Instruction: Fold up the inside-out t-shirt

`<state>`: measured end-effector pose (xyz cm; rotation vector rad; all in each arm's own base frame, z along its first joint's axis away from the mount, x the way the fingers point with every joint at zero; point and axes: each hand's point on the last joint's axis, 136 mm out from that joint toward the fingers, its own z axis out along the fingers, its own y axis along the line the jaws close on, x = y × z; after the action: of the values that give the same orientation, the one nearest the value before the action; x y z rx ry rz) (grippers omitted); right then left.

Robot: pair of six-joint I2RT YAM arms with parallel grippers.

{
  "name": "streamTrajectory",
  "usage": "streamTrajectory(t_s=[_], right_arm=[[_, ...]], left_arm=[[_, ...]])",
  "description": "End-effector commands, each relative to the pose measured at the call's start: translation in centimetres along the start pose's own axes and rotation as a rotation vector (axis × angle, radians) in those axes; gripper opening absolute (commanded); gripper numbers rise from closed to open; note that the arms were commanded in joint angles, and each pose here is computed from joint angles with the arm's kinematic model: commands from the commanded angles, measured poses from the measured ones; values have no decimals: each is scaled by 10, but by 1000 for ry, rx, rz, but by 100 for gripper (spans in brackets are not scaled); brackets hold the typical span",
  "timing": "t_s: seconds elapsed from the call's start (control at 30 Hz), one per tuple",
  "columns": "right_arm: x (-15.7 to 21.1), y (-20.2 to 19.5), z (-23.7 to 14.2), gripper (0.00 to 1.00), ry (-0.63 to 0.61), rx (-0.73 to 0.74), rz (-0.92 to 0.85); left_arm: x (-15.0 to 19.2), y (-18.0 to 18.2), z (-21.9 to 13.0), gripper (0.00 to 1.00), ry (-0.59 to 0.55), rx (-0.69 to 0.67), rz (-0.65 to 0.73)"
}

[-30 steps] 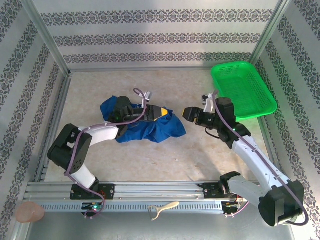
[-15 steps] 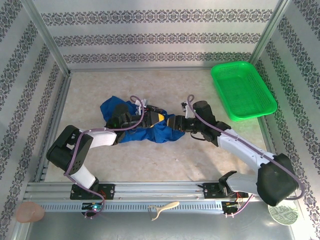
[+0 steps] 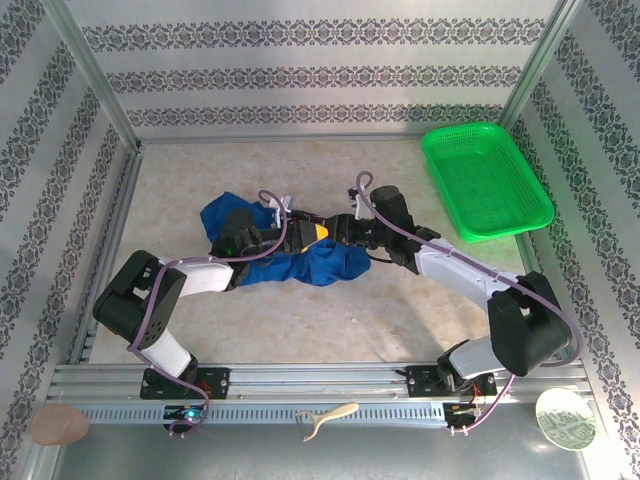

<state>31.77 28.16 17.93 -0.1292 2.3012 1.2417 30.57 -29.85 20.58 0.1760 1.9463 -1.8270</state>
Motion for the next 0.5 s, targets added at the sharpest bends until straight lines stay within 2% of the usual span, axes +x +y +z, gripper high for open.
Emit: streamTrajectory(t_s=[0.0, 0.03, 0.07, 0.2, 0.3, 0.47], right_arm=[[-7, 19, 2, 12, -10, -58, -28], [-7, 19, 1, 2, -12, -60, -26], [-7, 20, -2, 0, -14, -63, -28], [-14, 18, -24, 0, -61, -57, -14], [-32, 27, -58, 0, -143, -76, -7], [-57, 58, -111, 0, -234, -99, -51]], left_arm=[[-5, -8, -3, 65, -19, 35, 37], [-6, -8, -3, 65, -20, 36, 39], [-6, -8, -2, 65, -20, 37, 42], [-10, -8, -3, 65, -30, 31, 45], [-18, -5, -9, 65, -59, -1, 54], [-13, 30, -24, 67, -66, -140, 35]])
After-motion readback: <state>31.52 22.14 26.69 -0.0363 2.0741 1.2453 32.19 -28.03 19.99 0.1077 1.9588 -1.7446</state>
